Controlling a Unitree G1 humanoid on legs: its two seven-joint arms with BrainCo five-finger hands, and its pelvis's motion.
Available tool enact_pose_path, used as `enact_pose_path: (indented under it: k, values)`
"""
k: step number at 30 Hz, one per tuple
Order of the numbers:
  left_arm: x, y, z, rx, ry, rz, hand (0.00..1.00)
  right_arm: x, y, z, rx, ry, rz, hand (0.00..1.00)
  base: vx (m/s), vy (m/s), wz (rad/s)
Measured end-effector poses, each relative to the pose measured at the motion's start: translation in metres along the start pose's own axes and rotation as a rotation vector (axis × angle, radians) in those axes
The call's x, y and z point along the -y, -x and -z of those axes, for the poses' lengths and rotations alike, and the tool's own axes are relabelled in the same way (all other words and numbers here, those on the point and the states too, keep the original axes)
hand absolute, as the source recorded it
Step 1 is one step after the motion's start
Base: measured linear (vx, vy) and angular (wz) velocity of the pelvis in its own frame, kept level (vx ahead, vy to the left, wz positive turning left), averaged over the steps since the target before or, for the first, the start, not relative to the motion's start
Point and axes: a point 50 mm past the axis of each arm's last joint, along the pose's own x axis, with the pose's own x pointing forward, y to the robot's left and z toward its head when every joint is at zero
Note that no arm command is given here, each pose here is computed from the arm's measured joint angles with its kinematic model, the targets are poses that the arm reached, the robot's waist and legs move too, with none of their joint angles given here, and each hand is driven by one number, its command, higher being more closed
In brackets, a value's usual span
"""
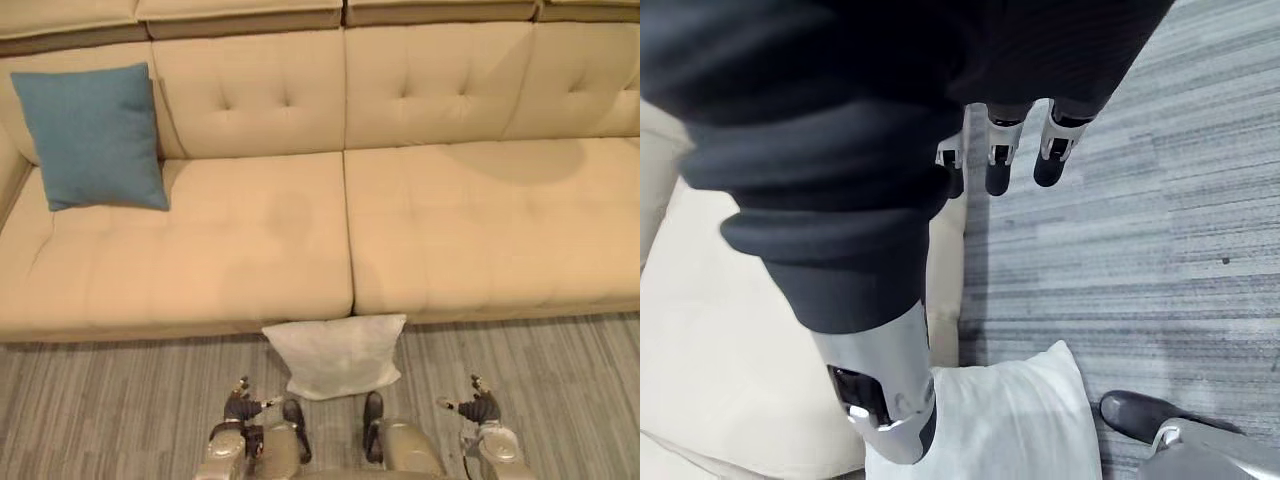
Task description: Pick up cushions and gather them together orderly.
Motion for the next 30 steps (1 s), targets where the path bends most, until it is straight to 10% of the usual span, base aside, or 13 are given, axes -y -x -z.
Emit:
enact_pose_path:
  k: [19, 29, 30]
  values:
    - [-0.029, -0.018, -0.226, 0.597, 0.426, -0.140, 0.00, 0.008, -0.029, -0.224, 0.557, -0.207, 0.125, 0.00, -0.12, 0.002, 0.00]
    - [-0.007, 0.027, -0.353, 0.905, 0.471, -0.028, 0.00, 0.005, 0.040, -0.395, 0.998, -0.313, 0.078, 0.00, -0.13, -0.038, -0.03]
    - [0.001, 0.040, -0.372, 0.960, 0.459, 0.003, 1.00, -0.001, 0.052, -0.409, 1.041, -0.333, 0.068, 1.00, -0.10, -0.011, -0.04]
